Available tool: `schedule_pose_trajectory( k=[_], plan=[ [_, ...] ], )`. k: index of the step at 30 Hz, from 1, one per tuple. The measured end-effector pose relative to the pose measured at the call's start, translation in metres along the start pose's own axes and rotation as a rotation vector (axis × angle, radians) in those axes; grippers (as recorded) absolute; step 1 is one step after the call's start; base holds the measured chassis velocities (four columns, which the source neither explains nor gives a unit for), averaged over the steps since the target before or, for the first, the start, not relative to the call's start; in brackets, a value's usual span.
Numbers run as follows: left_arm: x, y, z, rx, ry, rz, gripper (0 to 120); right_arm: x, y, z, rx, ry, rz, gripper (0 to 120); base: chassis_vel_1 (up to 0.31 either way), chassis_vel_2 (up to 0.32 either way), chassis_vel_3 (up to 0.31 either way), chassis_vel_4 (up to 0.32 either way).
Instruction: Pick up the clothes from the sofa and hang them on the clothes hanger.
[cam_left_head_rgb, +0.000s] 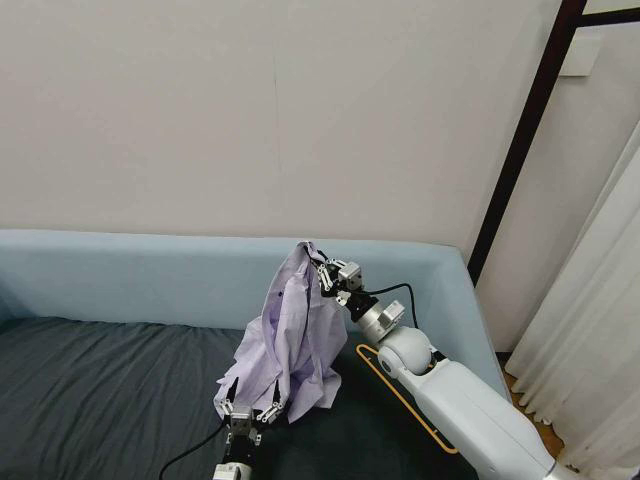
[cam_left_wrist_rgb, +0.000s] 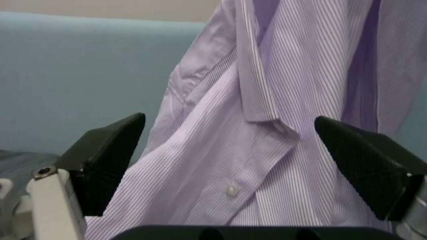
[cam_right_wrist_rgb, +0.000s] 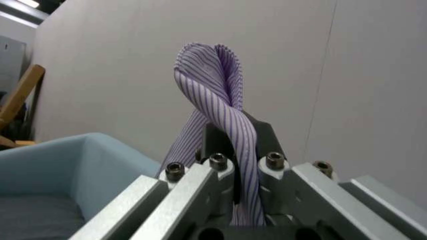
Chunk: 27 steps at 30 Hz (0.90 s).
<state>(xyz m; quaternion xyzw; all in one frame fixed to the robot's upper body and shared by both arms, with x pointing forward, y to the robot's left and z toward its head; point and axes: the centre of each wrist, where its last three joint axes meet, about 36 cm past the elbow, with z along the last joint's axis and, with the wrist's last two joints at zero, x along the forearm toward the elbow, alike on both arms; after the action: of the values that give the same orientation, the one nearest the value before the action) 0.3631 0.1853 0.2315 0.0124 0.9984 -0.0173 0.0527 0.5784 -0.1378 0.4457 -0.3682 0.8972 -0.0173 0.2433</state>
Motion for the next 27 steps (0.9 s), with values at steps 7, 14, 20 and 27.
schedule_pose_trajectory(
  k=[7, 14, 20, 27],
  plan=[
    [-0.014, 0.006, -0.003, 0.011, -0.01, 0.001, 100, 0.003, -0.001, 0.001, 0.001, 0.005, 0.006, 0, 0.0, 0.0, 0.0, 0.0],
    [-0.026, -0.002, 0.005, 0.032, -0.003, 0.015, 100, 0.002, -0.002, 0.001, 0.001, 0.005, 0.009, 0, 0.0, 0.0, 0.0, 0.0],
    [-0.043, -0.012, 0.018, 0.051, 0.012, 0.001, 91, 0.001, -0.002, 0.002, 0.0, 0.009, 0.016, 0, 0.0, 0.0, 0.0, 0.0],
    [-0.052, -0.01, 0.023, 0.053, 0.013, -0.006, 67, 0.002, -0.002, 0.003, -0.001, 0.012, 0.019, 0, 0.0, 0.0, 0.0, 0.0]
  ],
)
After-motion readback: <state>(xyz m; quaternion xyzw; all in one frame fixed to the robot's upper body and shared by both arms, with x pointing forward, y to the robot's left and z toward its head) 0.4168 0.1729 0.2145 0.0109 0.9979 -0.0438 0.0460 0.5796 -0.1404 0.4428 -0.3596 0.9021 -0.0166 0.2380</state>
